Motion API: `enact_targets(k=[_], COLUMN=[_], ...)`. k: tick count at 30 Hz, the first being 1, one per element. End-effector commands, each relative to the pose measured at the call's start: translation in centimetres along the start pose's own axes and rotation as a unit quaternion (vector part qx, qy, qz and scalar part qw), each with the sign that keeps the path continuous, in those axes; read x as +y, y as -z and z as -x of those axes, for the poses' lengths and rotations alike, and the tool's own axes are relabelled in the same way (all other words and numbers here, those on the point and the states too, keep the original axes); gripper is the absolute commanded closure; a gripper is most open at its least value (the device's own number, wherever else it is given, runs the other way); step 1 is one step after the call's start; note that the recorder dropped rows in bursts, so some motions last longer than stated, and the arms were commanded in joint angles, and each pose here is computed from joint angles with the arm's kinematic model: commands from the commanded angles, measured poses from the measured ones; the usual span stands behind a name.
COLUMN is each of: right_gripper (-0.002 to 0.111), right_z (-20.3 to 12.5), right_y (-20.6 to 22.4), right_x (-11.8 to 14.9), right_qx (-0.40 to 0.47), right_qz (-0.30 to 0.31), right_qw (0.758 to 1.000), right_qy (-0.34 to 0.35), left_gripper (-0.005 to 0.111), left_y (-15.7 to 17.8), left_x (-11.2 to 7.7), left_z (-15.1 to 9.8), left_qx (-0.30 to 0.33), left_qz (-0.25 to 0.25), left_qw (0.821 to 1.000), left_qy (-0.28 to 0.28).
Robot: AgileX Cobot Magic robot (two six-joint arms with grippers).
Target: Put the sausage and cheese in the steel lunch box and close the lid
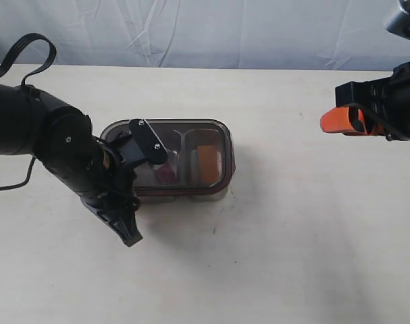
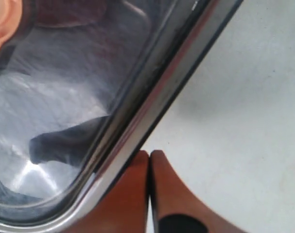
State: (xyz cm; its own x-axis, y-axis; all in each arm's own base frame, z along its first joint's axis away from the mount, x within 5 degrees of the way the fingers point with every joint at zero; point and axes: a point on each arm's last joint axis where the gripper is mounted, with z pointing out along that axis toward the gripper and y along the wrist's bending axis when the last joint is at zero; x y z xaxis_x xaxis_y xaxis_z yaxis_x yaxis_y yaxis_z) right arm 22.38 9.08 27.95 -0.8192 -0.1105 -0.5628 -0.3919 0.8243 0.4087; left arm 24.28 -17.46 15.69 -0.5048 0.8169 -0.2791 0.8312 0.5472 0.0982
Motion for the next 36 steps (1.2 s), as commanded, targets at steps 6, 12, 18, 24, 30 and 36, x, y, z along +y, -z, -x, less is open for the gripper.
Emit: enact_targets(k=[6,12,18,24,30,36], right_gripper=[0.072,0.072,0.072,0.072,0.072,0.072], right_z=[0.1,0.1,0.1,0.2,0.2,0.2], right_y=[0.0,0.0,0.0,0.0,0.0,0.0], right_x=[-0.2,-0.3,-0.3,-0.3,-0.4,-0.3], right_qx=[-0.005,-0.006,-0.006,-0.008,-0.009,-0.008], right_qz=[-0.006,-0.008,-0.011,-0.013,-0.014,-0.014], right_qw=[1.0,1.0,1.0,1.0,1.0,1.0], right_qy=[0.002,0.003,0.006,0.007,0.007,0.007], left_gripper=[0.107,0.107,0.107,0.107,0.107,0.107], left_y=[0.0,0.3,0.7,0.7,0.7,0.7], left_x=[0.3,0.5,0.8,0.8,0.9,0.8], left_z=[0.8,1.3,1.9,1.9,1.9,1.8], left_qx=[-0.036,-0.045,-0.052,-0.052,-0.053,-0.047], left_qz=[0.017,0.02,0.023,0.027,0.029,0.026], left_qw=[0.999,0.999,0.998,0.998,0.998,0.999], left_qy=[0.001,0.001,0.001,-0.005,-0.008,-0.008])
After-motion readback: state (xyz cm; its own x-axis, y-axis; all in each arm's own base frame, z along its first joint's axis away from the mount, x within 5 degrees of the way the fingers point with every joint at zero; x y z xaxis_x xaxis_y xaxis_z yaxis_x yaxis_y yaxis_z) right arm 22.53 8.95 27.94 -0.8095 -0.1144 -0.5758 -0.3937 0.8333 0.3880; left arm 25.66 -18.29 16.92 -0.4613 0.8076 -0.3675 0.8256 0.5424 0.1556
